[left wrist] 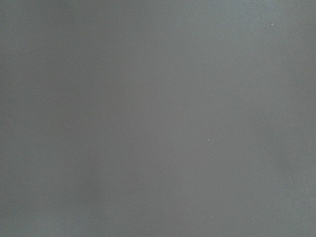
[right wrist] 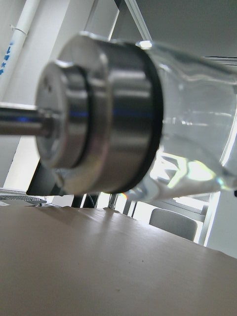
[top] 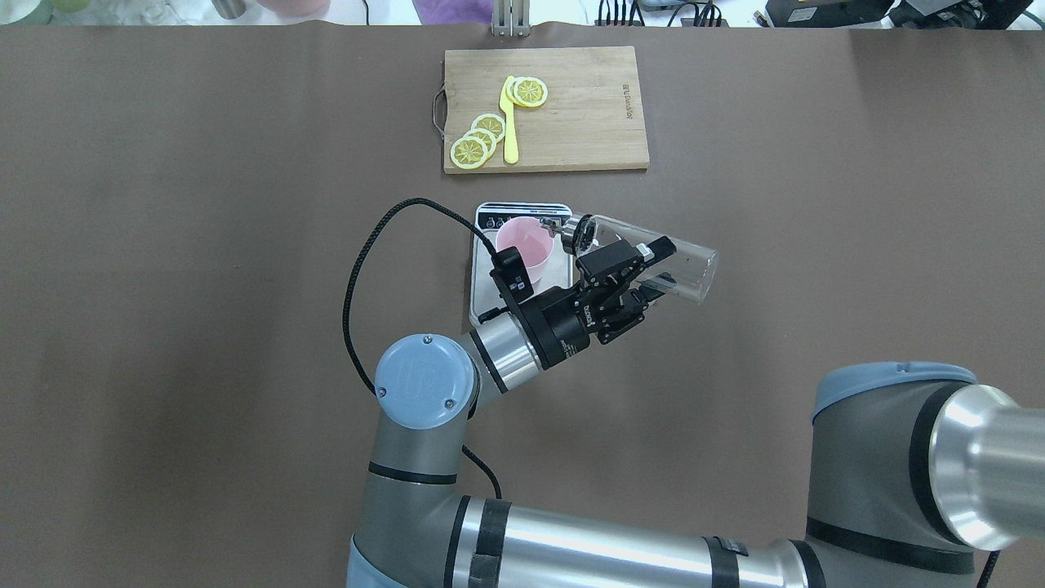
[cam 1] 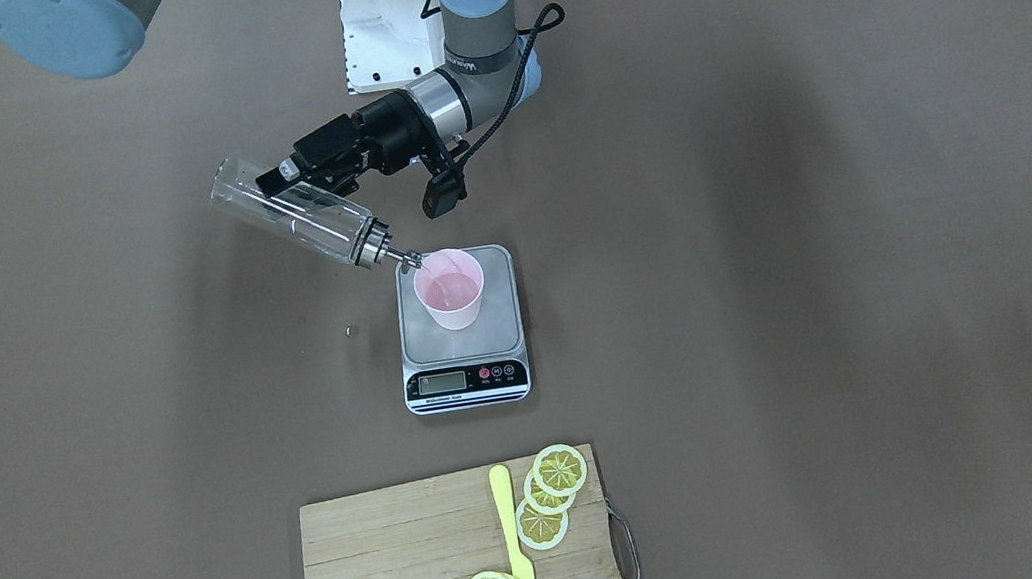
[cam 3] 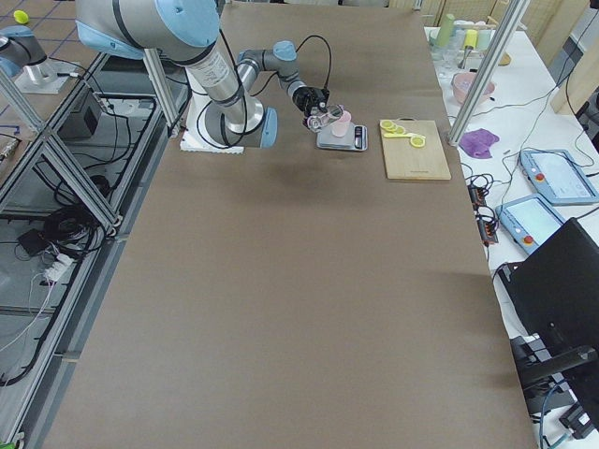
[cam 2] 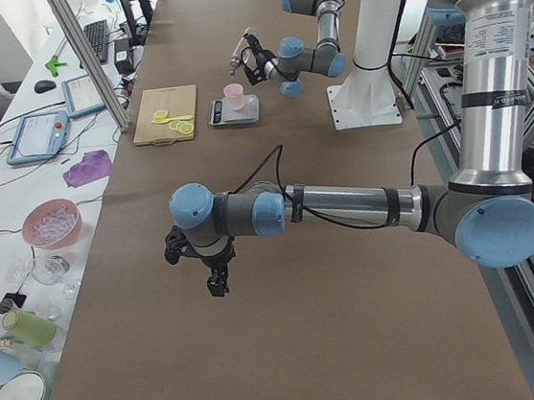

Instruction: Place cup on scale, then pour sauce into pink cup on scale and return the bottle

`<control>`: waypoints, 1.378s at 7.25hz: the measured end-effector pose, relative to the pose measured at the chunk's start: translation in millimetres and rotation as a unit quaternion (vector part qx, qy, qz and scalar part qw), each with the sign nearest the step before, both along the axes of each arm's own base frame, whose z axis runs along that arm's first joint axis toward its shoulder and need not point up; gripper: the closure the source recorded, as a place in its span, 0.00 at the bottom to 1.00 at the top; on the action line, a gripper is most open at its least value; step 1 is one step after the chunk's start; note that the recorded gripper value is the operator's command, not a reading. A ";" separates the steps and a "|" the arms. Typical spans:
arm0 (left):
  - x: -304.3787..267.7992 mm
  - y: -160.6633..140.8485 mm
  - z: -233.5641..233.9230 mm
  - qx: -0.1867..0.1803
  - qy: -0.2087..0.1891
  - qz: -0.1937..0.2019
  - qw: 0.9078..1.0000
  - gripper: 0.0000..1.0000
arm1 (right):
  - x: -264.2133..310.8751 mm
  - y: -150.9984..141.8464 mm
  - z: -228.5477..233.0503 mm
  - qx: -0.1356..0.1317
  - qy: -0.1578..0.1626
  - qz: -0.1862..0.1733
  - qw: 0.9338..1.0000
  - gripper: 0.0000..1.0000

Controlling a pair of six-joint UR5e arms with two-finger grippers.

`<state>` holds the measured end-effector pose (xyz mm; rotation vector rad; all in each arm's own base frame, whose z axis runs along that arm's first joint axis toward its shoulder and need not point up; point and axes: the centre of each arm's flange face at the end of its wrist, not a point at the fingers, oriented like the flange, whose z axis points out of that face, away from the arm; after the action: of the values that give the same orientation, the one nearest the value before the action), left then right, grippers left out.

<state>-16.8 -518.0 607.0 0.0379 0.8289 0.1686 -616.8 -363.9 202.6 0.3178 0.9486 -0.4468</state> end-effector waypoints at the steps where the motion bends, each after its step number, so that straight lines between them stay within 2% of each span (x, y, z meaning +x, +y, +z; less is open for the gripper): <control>1: 0.6 0.1 -0.2 -0.001 0.004 0.000 1.000 0.01 | -2.1 1.2 -0.8 0.001 0.001 0.002 1.000 1.00; 10: 0.9 0.2 0.0 -0.002 0.007 0.000 1.000 0.01 | -9.5 15.6 1.3 0.007 0.004 0.008 1.000 1.00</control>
<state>-15.9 -517.8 607.0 0.0358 0.8427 0.1676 -626.2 -348.3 203.9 0.3210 0.9612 -0.4274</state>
